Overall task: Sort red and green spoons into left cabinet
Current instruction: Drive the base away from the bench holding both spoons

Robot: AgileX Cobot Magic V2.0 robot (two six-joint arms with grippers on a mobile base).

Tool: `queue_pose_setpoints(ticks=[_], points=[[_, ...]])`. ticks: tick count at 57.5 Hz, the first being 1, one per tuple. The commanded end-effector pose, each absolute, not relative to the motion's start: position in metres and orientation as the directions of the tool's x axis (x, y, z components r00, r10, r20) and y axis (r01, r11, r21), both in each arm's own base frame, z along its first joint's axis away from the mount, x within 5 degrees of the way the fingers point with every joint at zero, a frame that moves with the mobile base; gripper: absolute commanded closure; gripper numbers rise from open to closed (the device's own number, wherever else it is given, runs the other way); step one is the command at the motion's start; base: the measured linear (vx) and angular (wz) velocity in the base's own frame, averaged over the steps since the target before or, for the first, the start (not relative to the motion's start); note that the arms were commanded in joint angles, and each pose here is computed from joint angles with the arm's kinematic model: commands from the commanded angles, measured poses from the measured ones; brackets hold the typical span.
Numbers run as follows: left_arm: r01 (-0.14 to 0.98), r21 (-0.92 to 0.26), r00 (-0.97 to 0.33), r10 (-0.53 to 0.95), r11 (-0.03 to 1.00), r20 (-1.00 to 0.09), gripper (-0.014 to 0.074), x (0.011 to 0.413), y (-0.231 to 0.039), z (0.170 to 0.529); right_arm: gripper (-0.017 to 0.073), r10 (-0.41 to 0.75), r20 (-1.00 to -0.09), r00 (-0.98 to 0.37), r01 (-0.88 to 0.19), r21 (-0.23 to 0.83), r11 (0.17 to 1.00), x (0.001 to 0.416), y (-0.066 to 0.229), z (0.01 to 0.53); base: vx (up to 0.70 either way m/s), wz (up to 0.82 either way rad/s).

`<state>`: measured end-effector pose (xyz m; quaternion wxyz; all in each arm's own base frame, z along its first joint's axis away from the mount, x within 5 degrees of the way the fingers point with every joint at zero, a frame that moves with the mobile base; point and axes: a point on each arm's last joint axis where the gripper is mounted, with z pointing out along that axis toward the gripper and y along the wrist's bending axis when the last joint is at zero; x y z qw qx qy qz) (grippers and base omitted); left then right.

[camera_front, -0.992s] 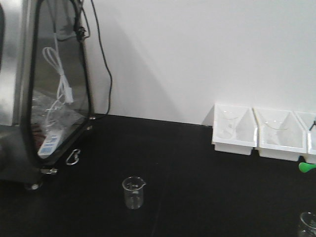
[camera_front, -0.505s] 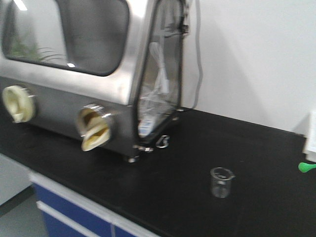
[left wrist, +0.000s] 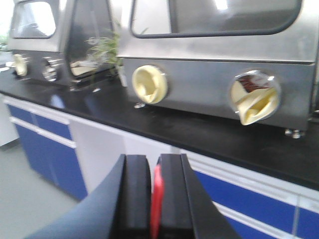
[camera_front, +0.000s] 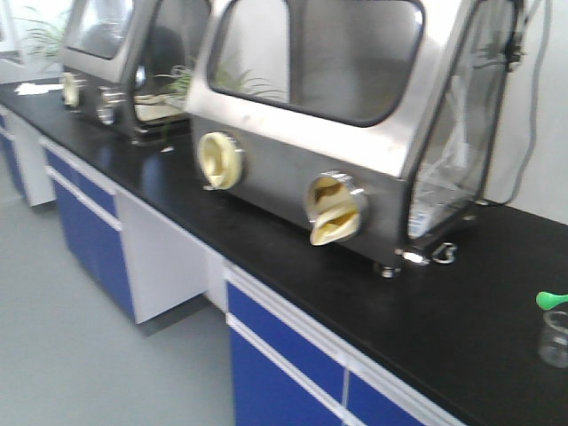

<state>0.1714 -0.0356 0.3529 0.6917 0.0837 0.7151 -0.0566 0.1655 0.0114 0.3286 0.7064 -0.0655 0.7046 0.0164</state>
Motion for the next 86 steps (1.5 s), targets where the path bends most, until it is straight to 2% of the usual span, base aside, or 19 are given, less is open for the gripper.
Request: queue_pose_setpoints(ticks=[1,41,62,86], points=[[0.176,0.016,0.071,0.003,0.984,-0.997,0.0597,0.1692,-0.0338,0.3704,0.0562,-0.059,-0.992,0.109,-0.14,-0.074,0.987,0.1633,0.0139,0.3477,-0.11,0.52],[0.176,0.016,0.071,0.003,0.984,-0.997,0.0597,0.1692,-0.0338,0.3707,0.0562,-0.059,-0.992,0.109,-0.14,-0.074,0.987,0.1633,0.0139,0.3477,0.02,0.58],[0.176,0.016,0.072,0.003,0.984,-0.997,0.0597,0.1689,-0.0337,0.3708,0.0562,-0.059,-0.992,0.109,-0.14,-0.074,0.987,0.1633,0.0139,0.3477,0.29,0.44],[0.176,0.016,0.072,0.003,0.984,-0.997,0.0597,0.1689,-0.0337,0.3708,0.0562,-0.059,-0.992,0.109,-0.14,-0.074,0.987,0.1633,0.0139,0.3477,0.44,0.1]])
